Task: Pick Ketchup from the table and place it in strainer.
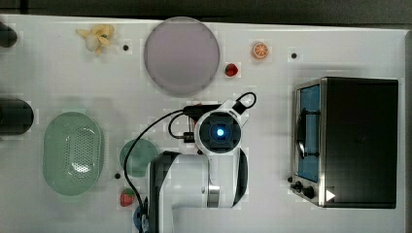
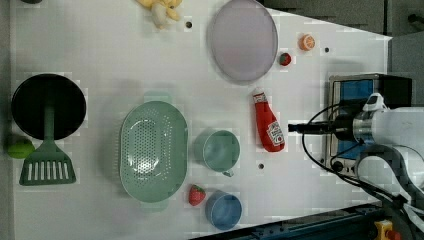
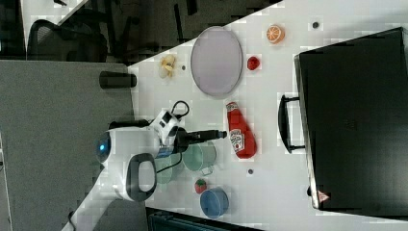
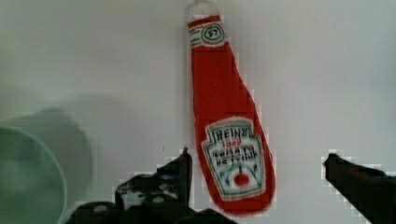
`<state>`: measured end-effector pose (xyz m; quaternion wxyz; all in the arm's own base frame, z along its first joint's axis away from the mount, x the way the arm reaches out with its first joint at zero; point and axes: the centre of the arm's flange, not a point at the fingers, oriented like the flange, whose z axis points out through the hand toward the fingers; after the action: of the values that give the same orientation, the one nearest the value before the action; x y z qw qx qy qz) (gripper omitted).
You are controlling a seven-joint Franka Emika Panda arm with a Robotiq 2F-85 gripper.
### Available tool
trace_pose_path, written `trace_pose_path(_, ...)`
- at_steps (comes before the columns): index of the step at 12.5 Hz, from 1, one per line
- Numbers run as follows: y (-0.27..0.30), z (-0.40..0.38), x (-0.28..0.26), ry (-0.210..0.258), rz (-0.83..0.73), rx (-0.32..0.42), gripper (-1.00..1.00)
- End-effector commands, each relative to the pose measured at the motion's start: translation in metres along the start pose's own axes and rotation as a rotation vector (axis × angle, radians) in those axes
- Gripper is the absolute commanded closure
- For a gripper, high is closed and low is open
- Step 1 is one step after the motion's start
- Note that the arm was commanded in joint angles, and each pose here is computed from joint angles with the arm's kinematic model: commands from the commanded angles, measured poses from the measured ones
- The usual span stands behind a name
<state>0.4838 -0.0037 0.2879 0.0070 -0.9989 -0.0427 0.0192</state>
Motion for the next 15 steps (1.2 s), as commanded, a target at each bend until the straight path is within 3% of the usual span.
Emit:
trace_pose_path(1,-0.01,0.057,0.002,-0.053,-0.113,-0.001,-1.0)
trace_pose_path(4,-0.012,0.086,0.009,-0.004,-0.168,-0.024,-1.0)
trace_pose_path(9,-0.014,0.117,0.009,-0.04,-0.16,-0.005,-1.0)
trace_pose_path(10,-0.014,0.121,0.008,-0.046,-0.159,-0.003,-0.92)
trace_pose_path(13,-0.013,0.126,0.01,-0.027,-0.156,-0.002,-0.25)
trace_pose_path(15,-0.012,0.118,0.015,-0.011,-0.155,-0.006,-0.25)
